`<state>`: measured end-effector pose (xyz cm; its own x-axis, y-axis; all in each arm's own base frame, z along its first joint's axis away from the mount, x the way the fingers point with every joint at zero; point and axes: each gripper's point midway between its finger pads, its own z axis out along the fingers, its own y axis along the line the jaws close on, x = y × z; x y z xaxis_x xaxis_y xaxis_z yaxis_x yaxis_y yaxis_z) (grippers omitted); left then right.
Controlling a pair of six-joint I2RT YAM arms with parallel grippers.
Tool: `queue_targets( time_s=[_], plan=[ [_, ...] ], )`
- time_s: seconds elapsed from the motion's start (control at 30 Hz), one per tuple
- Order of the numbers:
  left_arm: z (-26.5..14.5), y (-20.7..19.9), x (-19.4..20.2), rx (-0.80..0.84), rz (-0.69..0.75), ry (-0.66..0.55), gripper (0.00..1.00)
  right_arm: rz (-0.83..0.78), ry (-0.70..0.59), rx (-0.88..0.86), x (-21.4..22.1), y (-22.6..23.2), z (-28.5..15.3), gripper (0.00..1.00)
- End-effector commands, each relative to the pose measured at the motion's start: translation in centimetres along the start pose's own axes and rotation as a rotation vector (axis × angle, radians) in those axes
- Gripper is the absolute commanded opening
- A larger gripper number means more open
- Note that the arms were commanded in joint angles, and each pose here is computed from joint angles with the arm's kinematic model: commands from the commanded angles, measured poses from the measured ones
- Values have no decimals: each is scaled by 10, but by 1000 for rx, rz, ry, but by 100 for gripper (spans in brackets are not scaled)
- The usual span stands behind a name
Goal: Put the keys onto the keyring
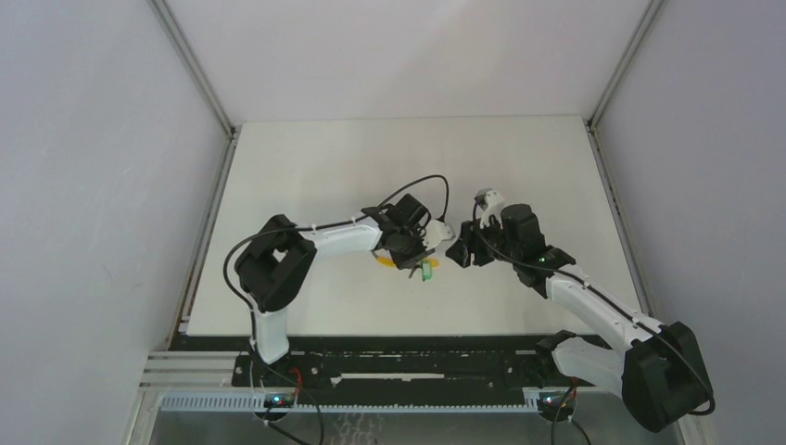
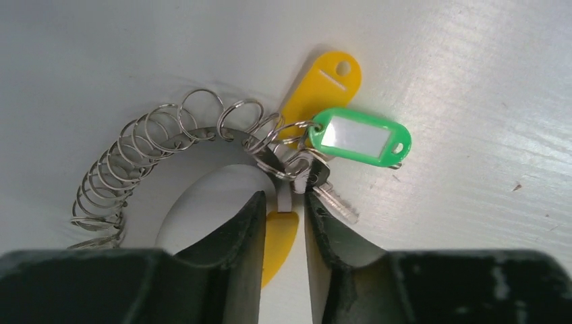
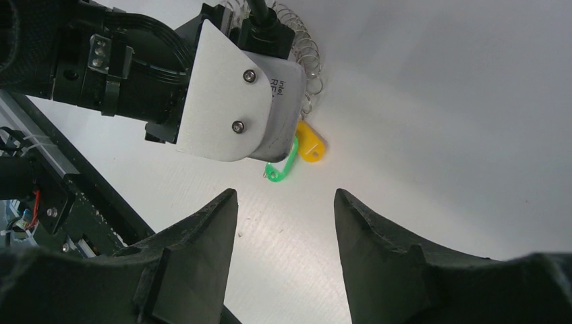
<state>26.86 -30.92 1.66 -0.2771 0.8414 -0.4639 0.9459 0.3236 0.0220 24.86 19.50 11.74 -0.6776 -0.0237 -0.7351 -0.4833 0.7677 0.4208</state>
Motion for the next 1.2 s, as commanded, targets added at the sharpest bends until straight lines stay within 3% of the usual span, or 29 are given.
queue_targets(
  time_s=[0.0,0.13,0.43,0.7,1.17],
  plan=[
    [4,-3,-1,35,20,3,25,-26,-37,-17,-9,2,-3,55],
    [-9,-7,-14,43,31,-77,10,-27,-47,-26,-12,2,-3,55],
    [-51,-16,-43,-5,51,-347,1,-27,-26,-87,-13,3,2,54],
    [-69,-18,-47,-38,65,-435,0,-33,39,-205,-14,15,21,48],
    [-99,-20,-56,-87,82,-565,0,-96,4,-323,-26,24,37,43]
  ],
)
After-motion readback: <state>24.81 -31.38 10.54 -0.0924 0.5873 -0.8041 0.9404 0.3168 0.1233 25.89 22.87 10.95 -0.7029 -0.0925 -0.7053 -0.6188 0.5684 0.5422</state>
